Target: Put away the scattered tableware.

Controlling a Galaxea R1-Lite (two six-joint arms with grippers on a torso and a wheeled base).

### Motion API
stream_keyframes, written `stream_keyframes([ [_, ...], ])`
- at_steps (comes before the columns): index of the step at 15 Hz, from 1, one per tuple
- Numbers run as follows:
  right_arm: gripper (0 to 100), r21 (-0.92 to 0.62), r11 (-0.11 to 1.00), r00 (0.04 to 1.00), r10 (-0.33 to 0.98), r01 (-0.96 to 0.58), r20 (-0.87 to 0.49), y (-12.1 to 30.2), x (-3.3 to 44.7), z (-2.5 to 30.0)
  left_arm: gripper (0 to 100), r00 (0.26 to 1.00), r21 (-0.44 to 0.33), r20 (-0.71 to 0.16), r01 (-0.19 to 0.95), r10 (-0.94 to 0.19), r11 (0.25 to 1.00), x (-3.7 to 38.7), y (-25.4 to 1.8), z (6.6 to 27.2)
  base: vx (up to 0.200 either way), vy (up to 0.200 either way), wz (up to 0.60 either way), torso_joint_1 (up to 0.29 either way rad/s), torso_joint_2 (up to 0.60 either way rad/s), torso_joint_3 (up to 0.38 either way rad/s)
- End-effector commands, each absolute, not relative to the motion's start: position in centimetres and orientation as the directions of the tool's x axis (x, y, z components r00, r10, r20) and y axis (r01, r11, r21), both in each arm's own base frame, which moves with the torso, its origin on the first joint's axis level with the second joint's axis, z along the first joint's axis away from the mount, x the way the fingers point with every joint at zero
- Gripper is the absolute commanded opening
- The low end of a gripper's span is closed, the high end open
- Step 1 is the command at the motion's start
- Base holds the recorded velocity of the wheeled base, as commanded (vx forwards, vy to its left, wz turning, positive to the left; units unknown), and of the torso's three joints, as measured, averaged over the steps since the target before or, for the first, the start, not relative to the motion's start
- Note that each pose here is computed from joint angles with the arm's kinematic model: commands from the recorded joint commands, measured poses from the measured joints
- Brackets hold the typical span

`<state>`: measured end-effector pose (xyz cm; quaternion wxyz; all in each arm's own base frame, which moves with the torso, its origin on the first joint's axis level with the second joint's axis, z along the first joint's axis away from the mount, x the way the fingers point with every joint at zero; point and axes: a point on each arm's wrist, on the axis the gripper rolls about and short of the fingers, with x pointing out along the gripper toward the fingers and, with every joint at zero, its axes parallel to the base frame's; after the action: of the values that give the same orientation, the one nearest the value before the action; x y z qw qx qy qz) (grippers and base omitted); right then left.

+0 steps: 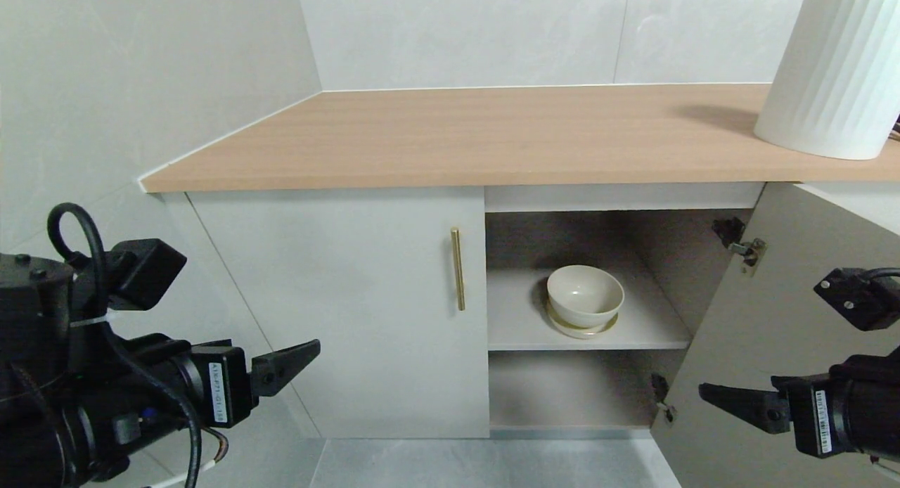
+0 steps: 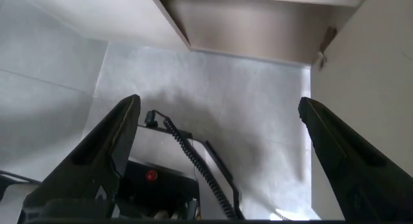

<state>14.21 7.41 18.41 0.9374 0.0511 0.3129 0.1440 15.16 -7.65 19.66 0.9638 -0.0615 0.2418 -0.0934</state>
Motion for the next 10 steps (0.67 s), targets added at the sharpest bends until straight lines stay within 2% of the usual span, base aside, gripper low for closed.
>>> stream_keyframes([
  [1,100,0.185,0.952,0.769,0.306,-0.244,-0.561,7.28,13.93,18.61,100,0.87,-0.167,-0.444,0.154,-0.214,0.974,14.98,-7.59,19.88,-0.2,0.0,0.0,-0.002,0.0,0.002],
  [10,100,0.17,0.952,0.741,0.304,-0.253,-0.599,7.59,14.07,17.64,100,0.867,-0.167,-0.444,0.166,-0.224,0.972,14.92,-7.8,19.9,-0.2,0.0,0.0,-0.001,0.0,0.003],
])
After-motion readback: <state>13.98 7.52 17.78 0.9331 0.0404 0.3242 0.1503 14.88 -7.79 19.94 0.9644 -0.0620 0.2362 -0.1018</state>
